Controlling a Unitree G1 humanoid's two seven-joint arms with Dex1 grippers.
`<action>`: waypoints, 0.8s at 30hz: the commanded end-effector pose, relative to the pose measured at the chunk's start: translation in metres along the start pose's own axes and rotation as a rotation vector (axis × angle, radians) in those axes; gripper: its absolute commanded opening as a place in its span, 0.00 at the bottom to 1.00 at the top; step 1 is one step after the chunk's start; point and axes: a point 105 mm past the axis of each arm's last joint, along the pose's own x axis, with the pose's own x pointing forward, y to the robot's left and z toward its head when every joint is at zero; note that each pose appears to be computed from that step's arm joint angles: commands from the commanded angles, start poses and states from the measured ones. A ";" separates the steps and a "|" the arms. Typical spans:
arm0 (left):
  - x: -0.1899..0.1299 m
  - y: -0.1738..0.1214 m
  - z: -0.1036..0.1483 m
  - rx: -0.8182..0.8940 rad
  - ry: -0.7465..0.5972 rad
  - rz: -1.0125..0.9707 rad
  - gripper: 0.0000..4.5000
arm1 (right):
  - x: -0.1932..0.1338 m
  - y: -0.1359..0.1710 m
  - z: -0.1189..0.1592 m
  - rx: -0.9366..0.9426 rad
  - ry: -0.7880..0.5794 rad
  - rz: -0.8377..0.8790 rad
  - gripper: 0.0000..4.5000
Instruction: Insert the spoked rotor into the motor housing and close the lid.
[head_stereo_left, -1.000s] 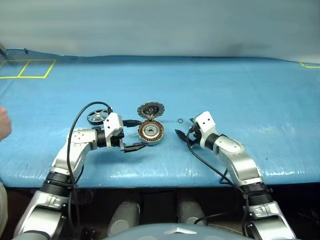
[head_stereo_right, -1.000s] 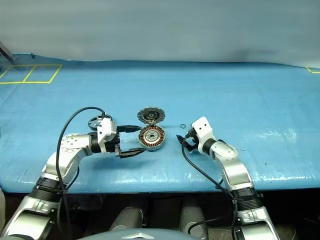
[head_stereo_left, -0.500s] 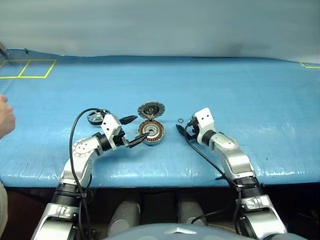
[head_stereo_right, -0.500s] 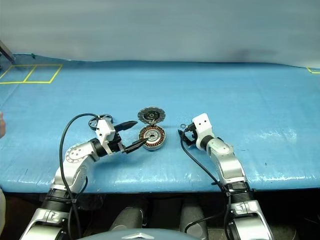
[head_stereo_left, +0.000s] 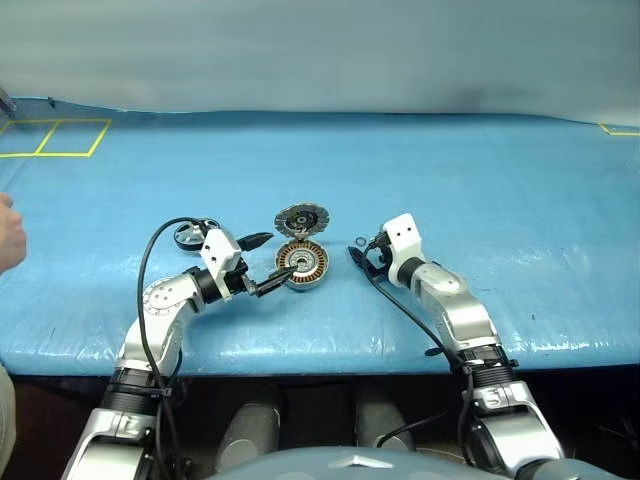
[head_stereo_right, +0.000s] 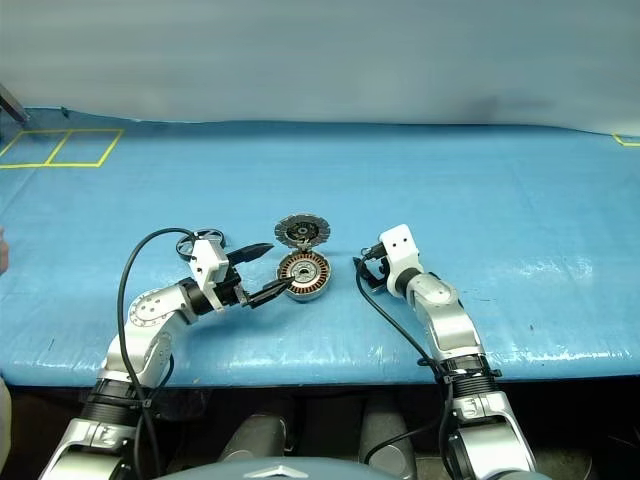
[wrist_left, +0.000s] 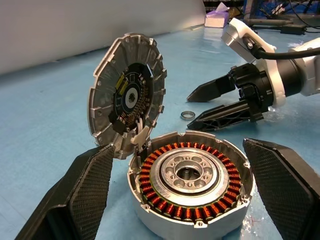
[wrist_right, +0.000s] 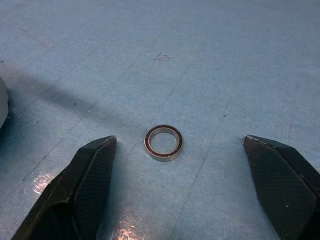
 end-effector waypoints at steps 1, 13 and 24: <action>-0.001 -0.007 0.010 0.032 -0.003 -0.055 1.00 | 0.002 0.001 0.010 -0.004 -0.034 0.000 0.80; -0.005 -0.013 0.003 0.032 0.040 -0.090 1.00 | 0.004 0.009 0.004 0.018 -0.021 0.024 0.53; -0.010 -0.020 -0.004 0.034 0.092 -0.131 1.00 | 0.000 0.012 -0.001 0.021 -0.005 0.030 0.31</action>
